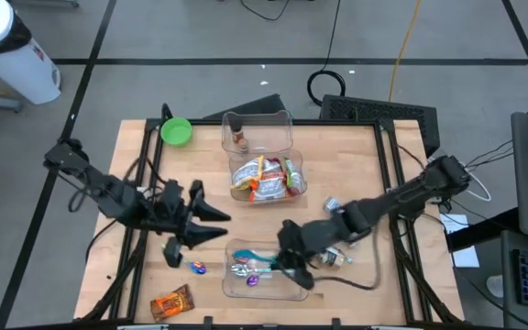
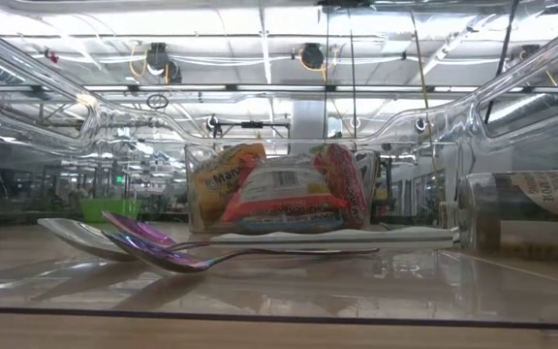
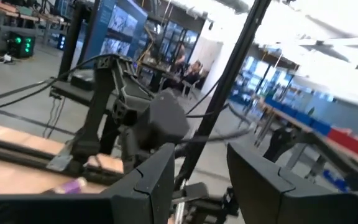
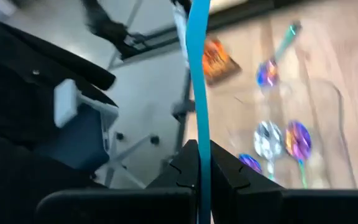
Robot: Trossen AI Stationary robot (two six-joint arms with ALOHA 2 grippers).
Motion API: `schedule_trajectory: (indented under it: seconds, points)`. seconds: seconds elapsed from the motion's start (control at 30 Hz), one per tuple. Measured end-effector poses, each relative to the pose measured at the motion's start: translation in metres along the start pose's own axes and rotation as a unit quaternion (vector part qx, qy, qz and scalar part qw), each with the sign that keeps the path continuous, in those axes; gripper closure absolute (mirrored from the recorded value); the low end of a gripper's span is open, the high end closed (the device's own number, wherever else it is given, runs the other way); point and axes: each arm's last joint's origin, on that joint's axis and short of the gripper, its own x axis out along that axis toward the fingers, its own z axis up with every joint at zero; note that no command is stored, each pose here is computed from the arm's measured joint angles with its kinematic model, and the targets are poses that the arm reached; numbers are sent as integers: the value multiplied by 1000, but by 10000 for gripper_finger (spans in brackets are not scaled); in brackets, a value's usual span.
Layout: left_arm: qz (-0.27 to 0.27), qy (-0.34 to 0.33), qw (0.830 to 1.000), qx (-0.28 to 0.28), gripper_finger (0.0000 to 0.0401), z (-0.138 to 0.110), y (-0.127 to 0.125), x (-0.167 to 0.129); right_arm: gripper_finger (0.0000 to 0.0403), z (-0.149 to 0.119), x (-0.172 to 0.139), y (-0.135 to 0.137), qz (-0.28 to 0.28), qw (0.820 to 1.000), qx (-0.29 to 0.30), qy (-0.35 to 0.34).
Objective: Pick & Place Food Item
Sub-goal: Put the light blue spoon into the bottom transparent bin
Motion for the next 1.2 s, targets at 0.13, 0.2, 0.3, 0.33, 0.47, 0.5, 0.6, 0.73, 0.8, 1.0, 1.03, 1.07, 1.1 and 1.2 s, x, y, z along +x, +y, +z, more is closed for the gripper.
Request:
schedule_trajectory:
  seconds: [0.13, 0.2, 0.3, 0.33, 0.47, 0.5, 0.6, 0.73, 0.8, 1.0, 1.03, 1.07, 1.1, 1.2]
  points:
    - [6, 16, 1000, 18, 249, 12, 7, -21, 402, -7, 29, -26, -19, 999, 24, 38]
    - [8, 21, 999, 23, 249, 16, 9, -29, 402, -13, 43, -37, -19, 997, 41, 60]
    - [12, 32, 999, 33, 249, 17, 12, -35, 402, -21, 58, -48, -14, 994, 62, 92]
    - [13, 36, 999, 38, 249, 17, 13, -37, 402, -24, 62, -51, -15, 993, 65, 99]
    - [19, 54, 997, 57, 249, 16, 16, -41, 402, -36, 73, -56, -30, 988, 80, 128]
    - [23, 60, 996, 61, 249, 14, 16, -41, 402, -40, 76, -57, -35, 986, 85, 137]
    - [33, 73, 994, 68, 249, 11, 18, -40, 402, -52, 80, -58, -53, 980, 89, 172]
    - [39, 85, 993, 68, 249, 7, 18, -39, 403, -67, 81, -58, -84, 968, 90, 219]
    - [40, 87, 993, 66, 249, 7, 18, -38, 403, -70, 80, -59, -109, 966, 91, 218]
    - [45, 86, 993, 64, 249, 7, 20, -37, 403, -69, 78, -62, -141, 963, 94, 209]
    - [46, 85, 993, 62, 249, 7, 21, -37, 403, -69, 78, -61, -141, 963, 96, 209]
    - [48, 84, 993, 62, 249, 7, 21, -37, 403, -70, 78, -60, -144, 963, 96, 207]
    - [49, 84, 993, 62, 249, 8, 22, -37, 403, -70, 78, -60, -149, 963, 96, 205]
    - [49, 84, 993, 61, 249, 7, 22, -36, 402, -70, 77, -61, -161, 962, 91, 200]
